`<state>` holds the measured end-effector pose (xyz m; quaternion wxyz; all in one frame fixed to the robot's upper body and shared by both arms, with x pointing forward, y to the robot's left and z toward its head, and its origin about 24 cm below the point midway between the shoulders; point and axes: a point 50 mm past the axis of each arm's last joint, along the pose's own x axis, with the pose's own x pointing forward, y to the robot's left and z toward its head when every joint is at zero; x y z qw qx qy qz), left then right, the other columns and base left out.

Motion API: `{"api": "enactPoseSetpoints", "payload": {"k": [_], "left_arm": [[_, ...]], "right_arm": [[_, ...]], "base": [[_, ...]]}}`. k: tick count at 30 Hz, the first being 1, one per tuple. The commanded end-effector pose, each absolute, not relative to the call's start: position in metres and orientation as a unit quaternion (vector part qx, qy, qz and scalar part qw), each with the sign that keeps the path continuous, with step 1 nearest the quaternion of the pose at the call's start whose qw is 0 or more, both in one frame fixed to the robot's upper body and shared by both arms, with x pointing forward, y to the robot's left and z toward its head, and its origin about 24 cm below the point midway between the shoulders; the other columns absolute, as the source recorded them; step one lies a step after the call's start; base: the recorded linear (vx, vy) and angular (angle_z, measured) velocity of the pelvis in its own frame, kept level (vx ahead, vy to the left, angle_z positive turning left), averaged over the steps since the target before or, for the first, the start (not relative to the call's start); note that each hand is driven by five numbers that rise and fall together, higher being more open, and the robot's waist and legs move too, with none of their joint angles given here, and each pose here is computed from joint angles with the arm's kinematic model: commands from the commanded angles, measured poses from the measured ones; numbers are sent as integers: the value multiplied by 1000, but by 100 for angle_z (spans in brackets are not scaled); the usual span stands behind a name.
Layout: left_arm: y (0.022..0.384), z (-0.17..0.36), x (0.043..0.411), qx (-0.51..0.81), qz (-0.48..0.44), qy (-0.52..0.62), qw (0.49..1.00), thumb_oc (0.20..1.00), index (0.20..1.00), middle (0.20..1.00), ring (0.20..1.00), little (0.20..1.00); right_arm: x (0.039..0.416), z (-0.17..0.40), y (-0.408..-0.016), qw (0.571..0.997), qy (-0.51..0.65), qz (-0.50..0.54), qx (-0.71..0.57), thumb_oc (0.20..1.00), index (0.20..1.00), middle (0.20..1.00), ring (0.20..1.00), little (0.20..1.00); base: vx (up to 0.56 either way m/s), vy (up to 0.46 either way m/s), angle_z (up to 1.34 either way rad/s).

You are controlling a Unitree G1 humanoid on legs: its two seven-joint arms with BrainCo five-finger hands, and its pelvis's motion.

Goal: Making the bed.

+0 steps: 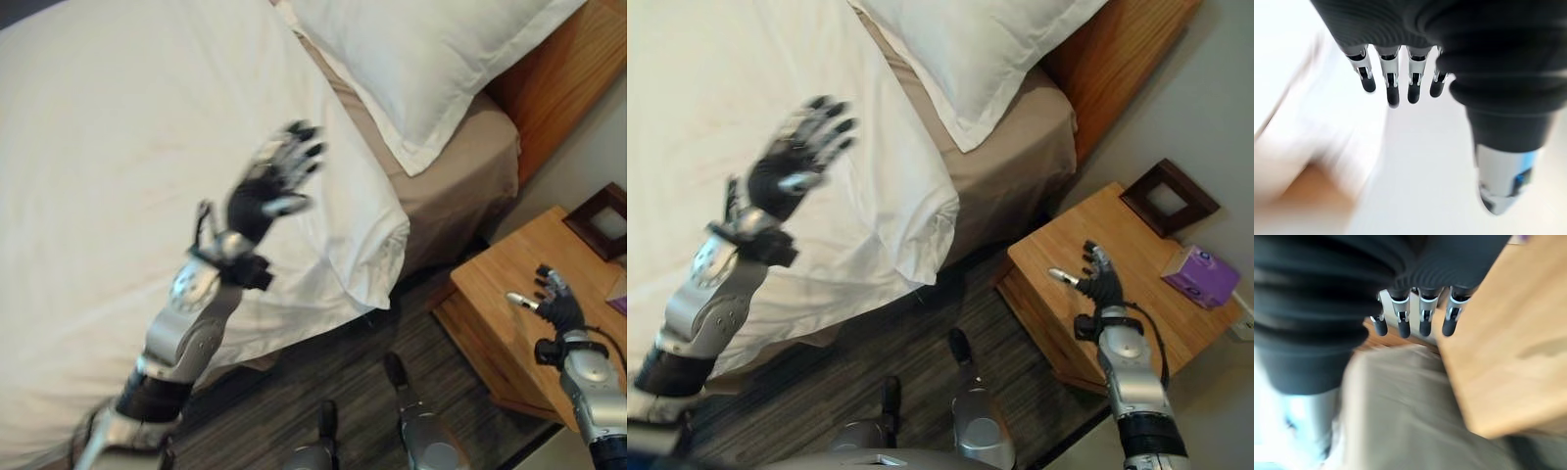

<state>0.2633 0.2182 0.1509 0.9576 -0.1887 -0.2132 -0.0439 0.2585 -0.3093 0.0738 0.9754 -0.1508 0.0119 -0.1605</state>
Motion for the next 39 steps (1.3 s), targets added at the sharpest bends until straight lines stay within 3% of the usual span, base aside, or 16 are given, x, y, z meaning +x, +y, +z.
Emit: {"api": "enactPoseSetpoints", "payload": {"k": [1,6,9,13,17,23,24,27,28,31,32,33,37,39], "left_arm": [[235,146,260,-139,0,-214,967,1000,1000,1000,1000,1000],[256,95,245,-156,86,-118,977,1000,1000,1000,1000,1000],[251,80,239,-169,75,-80,980,1000,1000,1000,1000,1000],[237,65,230,-188,35,-40,981,1000,1000,1000,1000,1000],[233,63,228,-187,17,-35,982,1000,1000,1000,1000,1000],[227,66,237,-209,19,-46,977,1000,1000,1000,1000,1000],[221,67,240,-209,6,-48,977,1000,1000,1000,1000,1000],[213,67,243,-218,-5,-49,975,1000,1000,1000,1000,1000],[210,61,243,-233,2,-41,972,1000,1000,1000,1000,1000],[214,55,241,-239,19,-39,970,1000,1000,1000,1000,1000],[216,54,240,-242,27,-40,969,1000,1000,1000,1000,1000],[216,53,239,-242,26,-38,969,1000,1000,1000,1000,1000],[222,45,234,-237,47,-31,970,1000,1000,1000,1000,1000],[224,43,232,-231,50,-26,971,1000,1000,1000,1000,1000]], "right_arm": [[285,142,-304,968,-133,-153,-148,200,200,200,200,200],[333,190,-242,978,-202,-27,-41,200,200,200,200,200],[353,204,-213,980,-196,29,-31,200,200,200,200,200],[382,204,-193,988,-155,26,4,200,200,200,200,200],[400,207,-200,992,-121,-8,42,200,200,200,200,200],[408,193,-253,990,-33,-113,72,200,200,200,200,200],[399,161,-277,981,22,-154,112,200,200,200,200,200],[372,87,-294,964,132,-182,143,200,200,200,200,200],[333,12,-285,943,236,-179,153,200,200,200,200,200],[251,-76,-278,887,377,-199,178,200,200,200,200,200],[224,-95,-279,867,406,-217,192,200,200,200,200,200],[222,-97,-279,866,408,-218,192,200,200,200,200,200],[94,-140,-303,776,499,-324,210,200,200,200,200,200],[89,-135,-318,776,477,-353,214,200,200,200,200,200]], "base": [[-10,0,18],[-75,-12,29],[-33,-19,21],[-5,-16,10],[-5,2,6],[-6,10,6],[0,0,0],[16,11,-1],[81,36,-7],[78,17,-2],[59,-1,-16],[64,9,-8],[85,18,-5],[46,4,-54]]}}
